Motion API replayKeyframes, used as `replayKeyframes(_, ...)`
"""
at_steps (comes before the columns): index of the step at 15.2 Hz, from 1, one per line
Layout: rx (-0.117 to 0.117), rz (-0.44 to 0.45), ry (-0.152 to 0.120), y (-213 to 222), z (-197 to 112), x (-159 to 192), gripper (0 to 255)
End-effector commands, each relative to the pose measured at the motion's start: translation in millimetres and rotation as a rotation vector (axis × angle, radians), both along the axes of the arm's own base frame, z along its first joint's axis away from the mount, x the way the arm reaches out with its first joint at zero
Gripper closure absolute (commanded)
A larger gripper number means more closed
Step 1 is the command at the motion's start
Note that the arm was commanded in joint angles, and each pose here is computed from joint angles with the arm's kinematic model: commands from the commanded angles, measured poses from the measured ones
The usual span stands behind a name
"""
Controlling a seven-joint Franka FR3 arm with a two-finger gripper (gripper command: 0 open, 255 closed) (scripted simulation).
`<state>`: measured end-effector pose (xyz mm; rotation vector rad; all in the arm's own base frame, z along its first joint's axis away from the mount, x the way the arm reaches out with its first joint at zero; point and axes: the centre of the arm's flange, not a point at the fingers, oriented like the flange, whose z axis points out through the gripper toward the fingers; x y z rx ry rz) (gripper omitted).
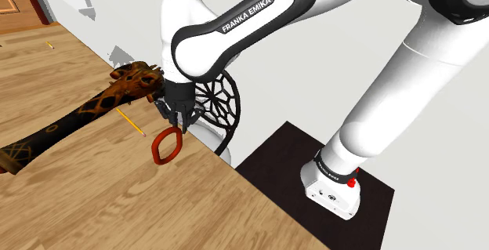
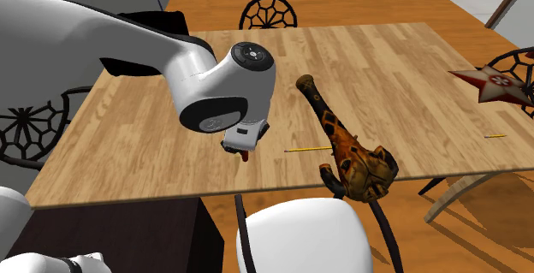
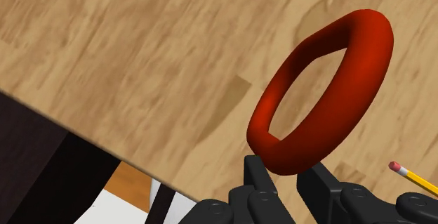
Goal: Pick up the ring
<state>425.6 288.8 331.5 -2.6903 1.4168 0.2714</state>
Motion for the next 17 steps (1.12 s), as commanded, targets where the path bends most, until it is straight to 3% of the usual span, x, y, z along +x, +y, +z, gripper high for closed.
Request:
replayKeyframes(1,0.000,0.000,0.001,0.2,4.9,-0.2,255)
replayKeyframes(17,0.000,0.000,0.001,0.2,79.6,-0.2,255)
